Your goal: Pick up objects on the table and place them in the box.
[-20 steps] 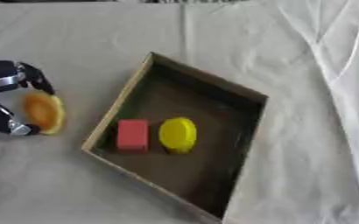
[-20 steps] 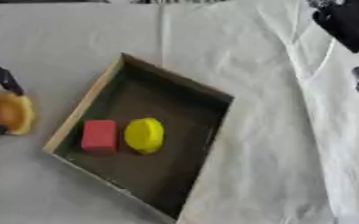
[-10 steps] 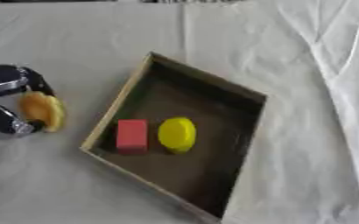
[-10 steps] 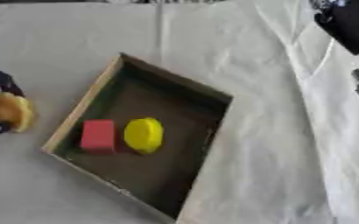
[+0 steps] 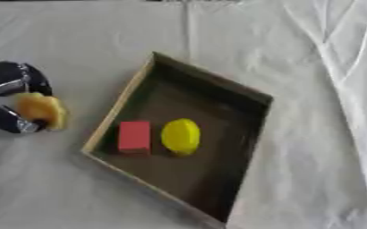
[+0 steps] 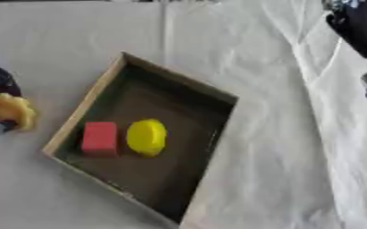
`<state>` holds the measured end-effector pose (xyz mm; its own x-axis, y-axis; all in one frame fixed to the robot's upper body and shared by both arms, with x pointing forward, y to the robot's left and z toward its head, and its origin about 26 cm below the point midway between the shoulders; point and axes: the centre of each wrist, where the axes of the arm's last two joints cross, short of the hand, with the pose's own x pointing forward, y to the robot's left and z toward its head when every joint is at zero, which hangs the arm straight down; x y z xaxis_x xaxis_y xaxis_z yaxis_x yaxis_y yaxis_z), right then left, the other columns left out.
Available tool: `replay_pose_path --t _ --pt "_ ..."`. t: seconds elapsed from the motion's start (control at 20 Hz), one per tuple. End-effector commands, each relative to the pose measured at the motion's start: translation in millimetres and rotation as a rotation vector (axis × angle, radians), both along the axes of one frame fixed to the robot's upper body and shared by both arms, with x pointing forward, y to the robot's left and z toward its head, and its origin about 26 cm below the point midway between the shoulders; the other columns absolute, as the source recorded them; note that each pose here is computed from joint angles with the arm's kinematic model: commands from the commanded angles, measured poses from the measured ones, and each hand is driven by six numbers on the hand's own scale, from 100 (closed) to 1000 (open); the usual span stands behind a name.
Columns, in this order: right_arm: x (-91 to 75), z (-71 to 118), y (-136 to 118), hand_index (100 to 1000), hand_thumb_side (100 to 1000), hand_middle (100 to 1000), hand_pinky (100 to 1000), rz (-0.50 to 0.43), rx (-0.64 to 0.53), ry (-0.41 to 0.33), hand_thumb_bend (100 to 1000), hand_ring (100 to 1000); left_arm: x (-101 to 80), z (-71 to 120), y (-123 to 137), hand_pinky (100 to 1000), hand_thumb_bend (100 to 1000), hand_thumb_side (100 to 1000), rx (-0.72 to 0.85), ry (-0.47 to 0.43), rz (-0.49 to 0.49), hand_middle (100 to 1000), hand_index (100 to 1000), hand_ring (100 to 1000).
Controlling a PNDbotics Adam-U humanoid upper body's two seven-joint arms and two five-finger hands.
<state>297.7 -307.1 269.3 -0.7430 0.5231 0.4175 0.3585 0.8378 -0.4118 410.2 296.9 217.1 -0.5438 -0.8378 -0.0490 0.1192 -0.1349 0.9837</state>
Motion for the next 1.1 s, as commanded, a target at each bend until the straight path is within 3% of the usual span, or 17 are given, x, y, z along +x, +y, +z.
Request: replay_pose_path --t 0.05,0.3,0.65,0.9,1.1 --pt "-3.9 8.4 -2.7 790 637 668 807 -0.007 -0.003 -0.024 100 750 -6.8 26.3 2.8 561 334 100 -0.010 -0.057 0.001 430 469 573" --pt "-4.2 8.5 -3.7 789 638 667 807 -0.015 0.000 -0.027 100 749 -26.6 68.1 -15.8 554 344 100 -0.042 -0.178 -0.071 425 462 565" --pt "-4.4 11.3 -4.3 787 638 666 807 -0.020 -0.003 -0.042 100 748 -83.7 122.3 -70.0 547 339 100 -0.135 -0.363 -0.337 432 460 551" --pt "-4.1 12.7 -3.4 786 639 666 806 -0.020 0.000 -0.046 100 747 -112.5 129.9 -117.3 539 296 100 -0.201 -0.358 -0.542 431 460 532" --pt "-4.0 13.7 -2.7 786 633 666 806 -0.017 -0.006 -0.047 100 747 -121.0 123.3 -149.6 528 273 100 -0.224 -0.337 -0.643 432 467 519"
